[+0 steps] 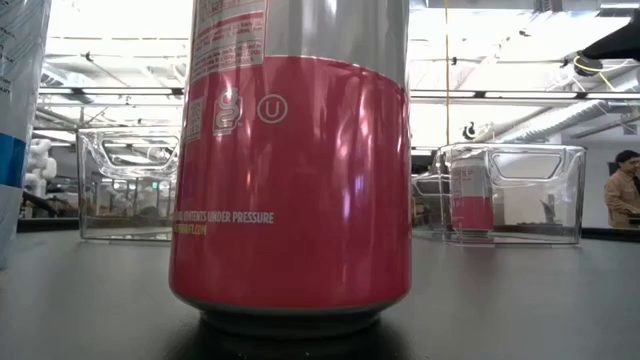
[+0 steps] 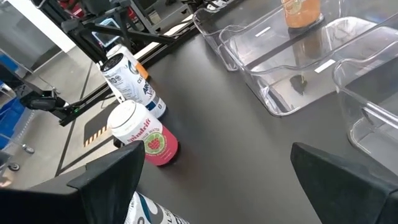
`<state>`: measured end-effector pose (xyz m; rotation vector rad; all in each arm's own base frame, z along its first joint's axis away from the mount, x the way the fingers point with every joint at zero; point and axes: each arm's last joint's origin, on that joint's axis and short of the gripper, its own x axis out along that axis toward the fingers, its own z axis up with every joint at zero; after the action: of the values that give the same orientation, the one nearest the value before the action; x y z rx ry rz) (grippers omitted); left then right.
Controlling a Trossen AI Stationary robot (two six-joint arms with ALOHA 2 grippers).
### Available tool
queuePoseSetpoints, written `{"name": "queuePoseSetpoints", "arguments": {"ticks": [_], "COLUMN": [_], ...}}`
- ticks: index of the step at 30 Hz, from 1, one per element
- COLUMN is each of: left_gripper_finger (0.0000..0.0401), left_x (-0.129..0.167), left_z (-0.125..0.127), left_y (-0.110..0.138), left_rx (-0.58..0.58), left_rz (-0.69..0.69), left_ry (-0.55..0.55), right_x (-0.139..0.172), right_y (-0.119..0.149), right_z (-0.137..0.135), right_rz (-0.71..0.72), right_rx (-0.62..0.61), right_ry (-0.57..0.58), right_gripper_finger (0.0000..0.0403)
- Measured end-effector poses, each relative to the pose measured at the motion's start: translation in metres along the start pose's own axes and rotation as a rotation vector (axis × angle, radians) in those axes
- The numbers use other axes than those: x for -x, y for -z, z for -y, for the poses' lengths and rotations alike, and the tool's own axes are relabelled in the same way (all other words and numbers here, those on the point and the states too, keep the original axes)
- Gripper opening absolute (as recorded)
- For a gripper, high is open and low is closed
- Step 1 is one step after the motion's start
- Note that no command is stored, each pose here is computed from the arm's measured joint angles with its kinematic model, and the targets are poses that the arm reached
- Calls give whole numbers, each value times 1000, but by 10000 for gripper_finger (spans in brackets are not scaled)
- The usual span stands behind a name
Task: Sort soda cans
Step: Put the bottom orange/white soda can into the left transparent bin
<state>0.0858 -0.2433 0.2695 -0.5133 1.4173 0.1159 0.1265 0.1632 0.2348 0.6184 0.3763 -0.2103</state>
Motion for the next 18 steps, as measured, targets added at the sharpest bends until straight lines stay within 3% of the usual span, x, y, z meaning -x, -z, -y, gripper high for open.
{"name": "queuePoseSetpoints", "arguments": {"ticks": [18], "left_gripper_finger": [388], "left_x": [0], "left_z": [3], "left_y": [0], "left_rx": [-26], "left_rz": [-9], "left_ry": [30], "right_x": [-12], "right_y": [17], "right_z": [-5], "right_rz": [-6], "right_rx": [31], "right_ry": [21], "right_gripper_finger": [396]}}
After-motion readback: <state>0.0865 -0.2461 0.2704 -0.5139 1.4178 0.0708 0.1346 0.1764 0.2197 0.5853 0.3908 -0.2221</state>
